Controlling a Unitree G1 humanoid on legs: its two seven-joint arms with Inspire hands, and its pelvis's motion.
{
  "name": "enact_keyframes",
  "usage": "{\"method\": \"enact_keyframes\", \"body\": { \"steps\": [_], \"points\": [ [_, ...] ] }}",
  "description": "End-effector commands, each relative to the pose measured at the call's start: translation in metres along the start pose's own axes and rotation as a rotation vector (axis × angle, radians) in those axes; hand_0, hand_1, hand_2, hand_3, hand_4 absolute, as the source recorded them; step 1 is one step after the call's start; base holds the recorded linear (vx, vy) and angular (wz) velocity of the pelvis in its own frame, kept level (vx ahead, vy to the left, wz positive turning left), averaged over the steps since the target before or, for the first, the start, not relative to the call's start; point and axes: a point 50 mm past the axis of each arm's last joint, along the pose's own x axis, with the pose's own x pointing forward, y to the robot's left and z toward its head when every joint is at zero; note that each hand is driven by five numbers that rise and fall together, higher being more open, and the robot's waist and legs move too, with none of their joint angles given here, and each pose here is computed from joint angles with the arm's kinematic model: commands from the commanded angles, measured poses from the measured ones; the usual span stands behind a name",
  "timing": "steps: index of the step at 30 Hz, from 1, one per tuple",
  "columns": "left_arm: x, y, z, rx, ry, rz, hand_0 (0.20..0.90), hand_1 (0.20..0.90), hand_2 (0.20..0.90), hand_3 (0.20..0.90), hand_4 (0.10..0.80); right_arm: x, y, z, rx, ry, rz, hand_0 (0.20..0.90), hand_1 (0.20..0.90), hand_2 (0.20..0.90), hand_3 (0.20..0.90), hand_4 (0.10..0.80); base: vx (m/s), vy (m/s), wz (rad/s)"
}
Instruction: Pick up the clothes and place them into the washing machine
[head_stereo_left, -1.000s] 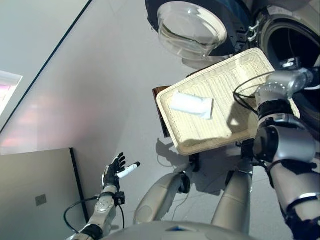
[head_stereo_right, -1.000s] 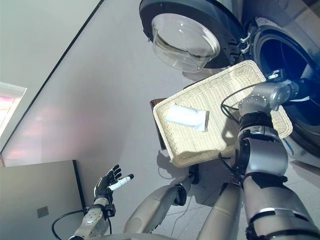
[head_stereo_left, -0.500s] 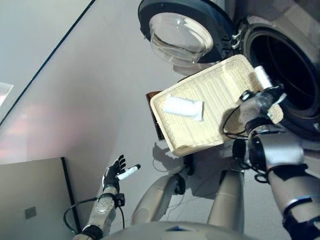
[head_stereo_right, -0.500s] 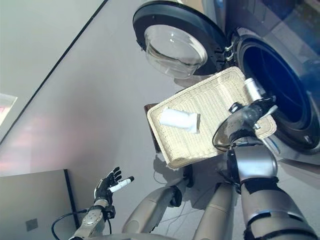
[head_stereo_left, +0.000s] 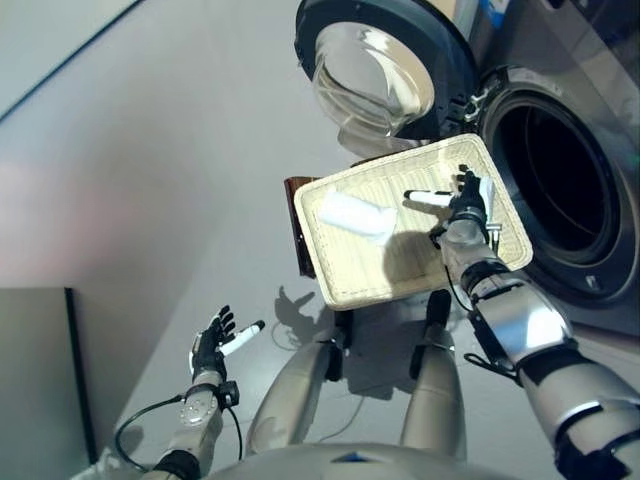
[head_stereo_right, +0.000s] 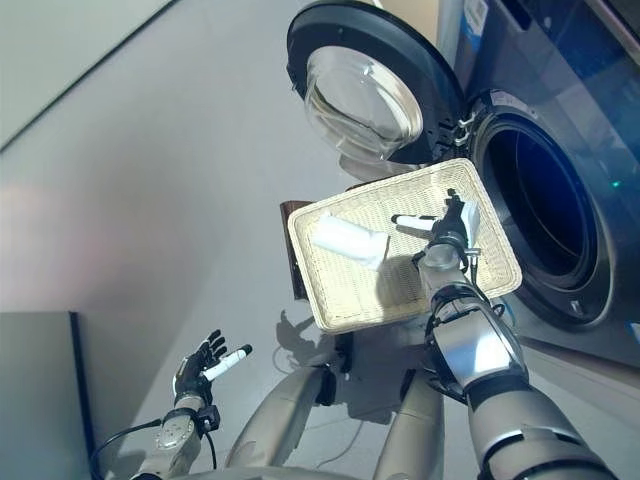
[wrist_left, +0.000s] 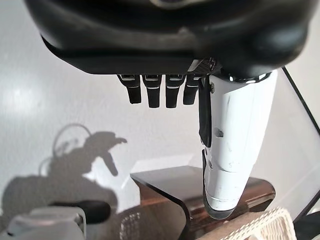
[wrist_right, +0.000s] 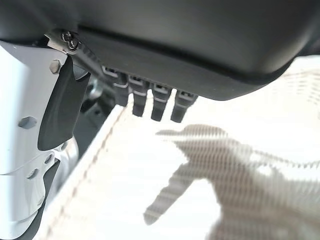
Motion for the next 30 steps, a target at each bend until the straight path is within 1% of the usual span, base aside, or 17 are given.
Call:
{"method": "enact_keyframes", "body": {
  "steps": [1,3,4,5,8,13,14,15,16,21,26,30],
  "points": [
    [0.008,0.031,0.037,0.015,-0.17,0.1,0.9,0.9,0.9,0.9,0.8,0.008,-0.015,0.037,-0.005,-0.152,-0.07,0.9,0.9,0.9,0.9,0.8,-0.045,-0.042,0.19],
    [0.009,0.031,0.042,0.022,-0.192,0.095,0.9,0.9,0.9,0.9,0.8,0.007,-0.014,0.036,-0.005,-0.145,-0.077,0.9,0.9,0.9,0.9,0.8,-0.039,-0.03,0.13],
    [0.011,0.029,0.053,0.025,-0.236,0.09,0.9,0.9,0.9,0.9,0.8,0.006,-0.012,0.031,0.004,-0.12,-0.086,0.9,0.9,0.9,0.9,0.8,0.057,-0.036,0.08],
    [0.011,0.027,0.057,0.022,-0.256,0.083,0.9,0.9,0.9,0.9,0.8,0.006,-0.014,0.023,0.008,-0.087,-0.096,0.9,0.9,0.9,0.9,0.8,0.039,-0.04,0.13],
    [0.011,0.03,0.07,0.02,-0.308,0.096,0.9,0.9,0.9,0.9,0.8,0.007,-0.016,0.02,0.009,-0.063,-0.114,0.9,0.9,0.9,0.9,0.8,-0.001,-0.016,0.22],
    [0.012,0.033,0.085,0.034,-0.37,0.118,0.9,0.9,0.9,0.9,0.8,0.004,-0.014,0.008,0.007,-0.018,-0.113,0.9,0.9,0.9,0.9,0.8,0.0,0.004,0.06],
    [0.012,0.035,0.094,0.028,-0.409,0.132,0.9,0.9,0.9,0.9,0.8,0.003,-0.011,0.004,0.009,-0.006,-0.108,0.9,0.9,0.9,0.9,0.8,0.008,0.009,0.12],
    [0.012,0.035,0.094,0.029,-0.408,0.132,0.9,0.9,0.9,0.9,0.8,0.003,-0.011,0.004,0.01,-0.006,-0.108,0.9,0.9,0.9,0.9,0.8,0.015,-0.002,0.12],
    [0.013,0.035,0.104,0.035,-0.444,0.143,0.9,0.9,0.9,0.9,0.8,0.001,-0.01,-0.002,0.006,0.018,-0.103,0.9,0.9,0.9,0.9,0.8,0.016,-0.014,0.12],
    [0.014,0.037,0.118,0.039,-0.496,0.161,0.9,0.9,0.9,0.9,0.8,-0.002,-0.002,-0.004,0.001,0.023,-0.081,0.9,0.9,0.9,0.9,0.8,0.021,-0.001,0.13],
    [0.014,0.035,0.115,0.046,-0.488,0.161,0.9,0.9,0.9,0.9,0.8,-0.003,0.002,0.0,0.013,0.009,-0.072,0.9,0.9,0.9,0.9,0.8,0.021,0.001,0.08],
    [0.015,0.035,0.11,0.065,-0.471,0.164,0.9,0.9,0.9,0.9,0.8,-0.004,0.006,0.011,-0.032,-0.061,-0.091,0.9,0.9,0.9,0.9,0.8,0.041,0.017,0.16]
  ]
}}
